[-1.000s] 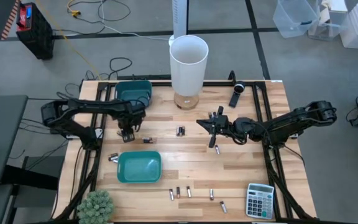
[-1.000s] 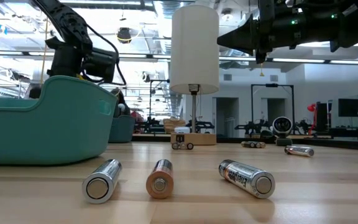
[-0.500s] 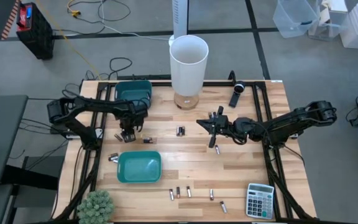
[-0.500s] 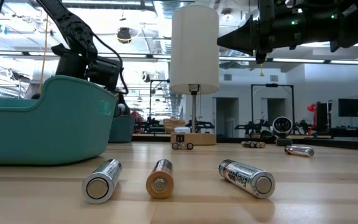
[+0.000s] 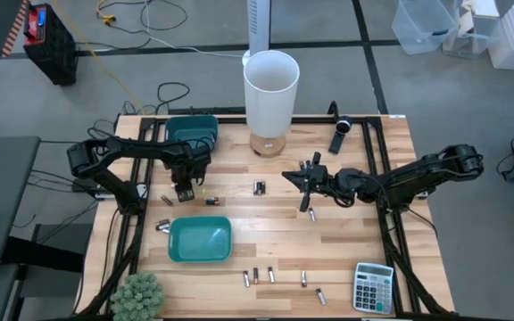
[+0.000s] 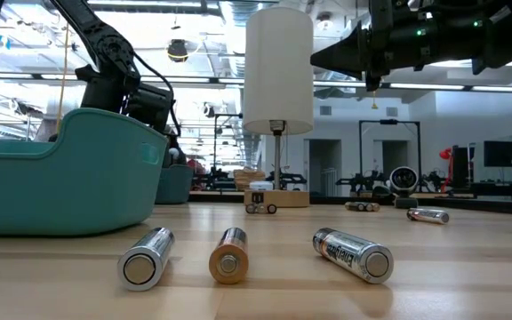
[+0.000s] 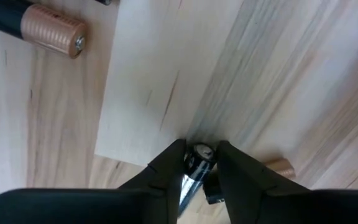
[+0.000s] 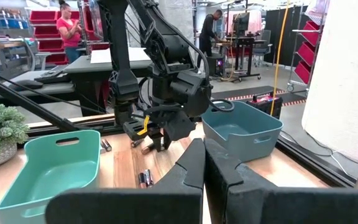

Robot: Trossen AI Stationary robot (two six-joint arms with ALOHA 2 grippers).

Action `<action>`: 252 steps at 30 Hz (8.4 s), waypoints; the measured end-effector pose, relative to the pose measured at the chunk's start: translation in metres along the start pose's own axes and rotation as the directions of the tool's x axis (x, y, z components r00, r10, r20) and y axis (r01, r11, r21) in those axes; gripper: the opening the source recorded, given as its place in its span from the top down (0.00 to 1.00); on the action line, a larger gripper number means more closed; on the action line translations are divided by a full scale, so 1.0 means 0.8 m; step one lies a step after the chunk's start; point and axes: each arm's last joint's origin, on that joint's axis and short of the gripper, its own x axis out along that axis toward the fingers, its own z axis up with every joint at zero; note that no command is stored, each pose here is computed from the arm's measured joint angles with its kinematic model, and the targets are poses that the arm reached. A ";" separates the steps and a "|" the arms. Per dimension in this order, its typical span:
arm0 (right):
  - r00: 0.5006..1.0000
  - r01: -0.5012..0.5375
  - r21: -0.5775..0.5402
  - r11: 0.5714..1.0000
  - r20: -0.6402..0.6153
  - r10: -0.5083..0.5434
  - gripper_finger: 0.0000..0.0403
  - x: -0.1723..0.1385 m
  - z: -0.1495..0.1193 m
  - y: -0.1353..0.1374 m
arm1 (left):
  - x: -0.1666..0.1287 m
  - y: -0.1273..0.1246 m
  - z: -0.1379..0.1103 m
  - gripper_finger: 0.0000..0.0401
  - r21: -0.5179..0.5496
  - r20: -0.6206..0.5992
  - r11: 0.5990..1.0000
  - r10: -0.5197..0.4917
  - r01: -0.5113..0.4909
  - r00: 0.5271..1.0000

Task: Sort batteries
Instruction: Put the silver battery into the green bin

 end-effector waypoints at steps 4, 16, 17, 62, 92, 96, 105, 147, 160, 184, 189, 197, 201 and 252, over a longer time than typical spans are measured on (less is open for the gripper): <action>1.000 0.000 0.000 1.000 0.000 0.000 0.95 0.000 0.000 0.000 | 0.000 0.000 0.000 0.83 0.000 0.000 1.000 0.004 -0.004 1.000; 1.000 0.000 0.000 1.000 0.000 0.000 0.95 0.000 0.000 0.000 | 0.000 0.000 0.000 0.87 0.013 0.001 1.000 0.007 -0.008 1.000; 1.000 0.000 0.000 1.000 0.000 0.000 0.95 0.000 0.000 0.000 | 0.000 0.000 0.000 0.87 0.013 0.002 1.000 0.008 -0.008 1.000; 1.000 0.001 0.000 1.000 0.000 -0.001 0.95 0.000 0.000 0.000 | -0.129 -0.015 -0.040 0.87 0.255 0.649 0.960 -0.259 0.116 0.715; 1.000 -0.006 0.000 1.000 -0.001 0.006 0.95 -0.001 0.000 0.002 | -0.160 -0.166 -0.068 0.86 0.686 0.502 0.694 -0.669 0.219 0.548; 1.000 -0.014 0.000 1.000 -0.002 0.014 0.94 -0.002 0.000 0.004 | -0.152 -0.175 -0.065 0.83 0.653 0.501 0.725 -0.630 0.219 0.593; 1.000 -0.030 0.007 1.000 -0.007 0.030 0.79 -0.003 -0.001 0.009 | -0.124 -0.192 -0.050 0.71 0.605 0.433 0.760 -0.564 0.237 0.703; 0.717 0.313 0.027 0.949 -0.662 -0.217 0.59 -0.062 -0.026 0.072 | -0.153 -0.131 -0.067 0.63 0.198 0.956 0.974 -0.168 -0.107 0.241; 0.575 0.434 -0.061 0.899 -0.749 -0.329 0.59 -0.067 -0.085 0.086 | -0.159 -0.096 -0.108 0.63 0.109 0.990 0.991 -0.100 -0.083 0.100; 0.448 0.511 -0.067 0.857 -0.830 -0.333 0.66 -0.061 -0.132 0.092 | -0.157 -0.093 -0.117 0.63 0.113 0.988 0.988 -0.101 -0.105 0.120; 0.447 0.513 -0.042 0.858 -0.840 -0.308 0.82 -0.058 -0.132 0.092 | -0.157 -0.093 -0.117 0.63 0.113 0.988 0.988 -0.101 -0.105 0.120; 0.460 0.490 -0.011 0.872 -0.846 -0.269 0.93 -0.050 -0.132 0.092 | -0.157 -0.093 -0.117 0.63 0.114 0.988 0.988 -0.101 -0.104 0.120; 0.496 0.462 0.010 0.887 -0.832 -0.249 0.93 -0.044 -0.131 0.094 | -0.157 -0.093 -0.117 0.63 0.113 0.988 0.988 -0.101 -0.103 0.119; 0.878 -0.393 0.033 0.919 -0.284 0.385 0.91 0.162 -0.004 0.172 | -0.157 -0.093 -0.118 0.63 0.108 0.987 0.993 -0.102 -0.047 0.124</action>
